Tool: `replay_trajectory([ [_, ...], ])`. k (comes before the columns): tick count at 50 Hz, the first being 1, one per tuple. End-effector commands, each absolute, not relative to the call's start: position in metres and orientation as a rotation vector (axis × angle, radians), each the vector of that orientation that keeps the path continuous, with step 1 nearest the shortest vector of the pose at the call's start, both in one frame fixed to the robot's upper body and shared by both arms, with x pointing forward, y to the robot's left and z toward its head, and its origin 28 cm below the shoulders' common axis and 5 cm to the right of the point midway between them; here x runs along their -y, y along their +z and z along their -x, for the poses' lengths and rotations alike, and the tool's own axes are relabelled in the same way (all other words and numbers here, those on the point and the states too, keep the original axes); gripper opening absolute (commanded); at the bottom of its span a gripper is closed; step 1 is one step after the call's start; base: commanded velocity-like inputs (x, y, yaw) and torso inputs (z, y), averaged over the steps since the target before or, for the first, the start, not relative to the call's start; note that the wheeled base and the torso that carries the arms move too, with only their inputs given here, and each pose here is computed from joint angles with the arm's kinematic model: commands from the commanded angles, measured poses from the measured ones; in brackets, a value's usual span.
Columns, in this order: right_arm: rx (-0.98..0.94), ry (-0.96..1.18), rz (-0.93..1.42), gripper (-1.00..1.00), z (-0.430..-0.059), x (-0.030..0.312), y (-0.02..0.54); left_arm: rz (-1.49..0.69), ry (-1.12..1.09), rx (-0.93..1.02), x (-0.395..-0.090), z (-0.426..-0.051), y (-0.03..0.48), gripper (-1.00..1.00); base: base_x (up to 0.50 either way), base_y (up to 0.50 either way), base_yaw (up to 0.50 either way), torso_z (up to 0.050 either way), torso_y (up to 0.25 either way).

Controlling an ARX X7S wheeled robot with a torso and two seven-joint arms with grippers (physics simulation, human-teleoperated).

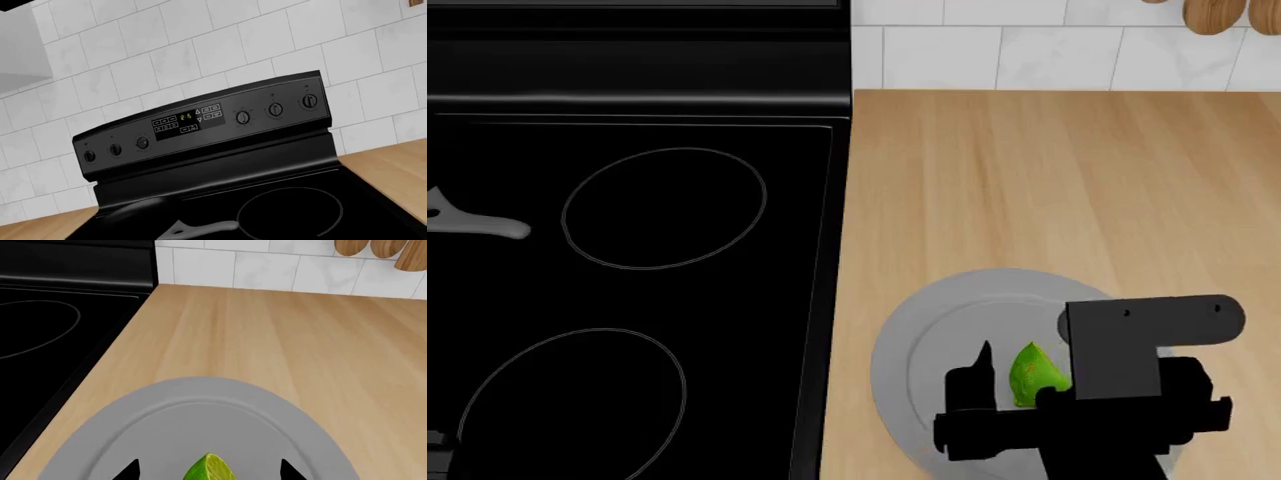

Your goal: Pick the lime from the plate and place it in the pan.

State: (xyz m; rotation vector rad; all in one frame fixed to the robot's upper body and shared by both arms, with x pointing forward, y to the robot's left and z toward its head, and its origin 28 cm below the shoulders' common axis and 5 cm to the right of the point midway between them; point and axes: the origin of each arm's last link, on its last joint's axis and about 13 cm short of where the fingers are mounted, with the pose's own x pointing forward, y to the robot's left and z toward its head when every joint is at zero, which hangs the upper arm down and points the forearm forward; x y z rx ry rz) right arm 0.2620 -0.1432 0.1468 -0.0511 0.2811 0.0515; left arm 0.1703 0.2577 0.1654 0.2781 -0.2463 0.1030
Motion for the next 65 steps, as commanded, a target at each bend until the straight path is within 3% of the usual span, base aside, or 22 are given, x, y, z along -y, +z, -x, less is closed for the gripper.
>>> replay_trajectory([
  [1, -0.298, 0.048, 0.038, 1.0, -0.272, 0.146, 0.144, -0.264, 0.06, 0.272, -0.252, -0.167, 0.171, 1.0, 0.0, 0.0, 0.0, 0.0, 0.0],
  [37, -0.381, 0.053, 0.019, 1.0, -0.274, 0.146, 0.121, -0.263, 0.049, 0.264, -0.251, -0.162, 0.171, 1.0, 0.0, 0.0, 0.0, 0.0, 0.0],
  [38, -0.38, 0.052, 0.021, -1.0, -0.273, 0.146, 0.12, -0.263, 0.05, 0.263, -0.251, -0.162, 0.171, 1.0, 0.0, 0.0, 0.0, 0.0, 0.0],
  [51, -0.37, 0.046, 0.024, -1.0, -0.272, 0.145, 0.123, -0.262, 0.051, 0.259, -0.252, -0.162, 0.171, 1.0, 0.0, 0.0, 0.0, 0.0, 0.0],
  [65, -0.104, 0.131, 0.048, -1.0, -0.226, 0.131, 0.202, -0.249, 0.054, 0.279, -0.251, -0.171, 0.168, 1.0, 0.0, 0.0, 0.0, 0.0, 0.0],
])
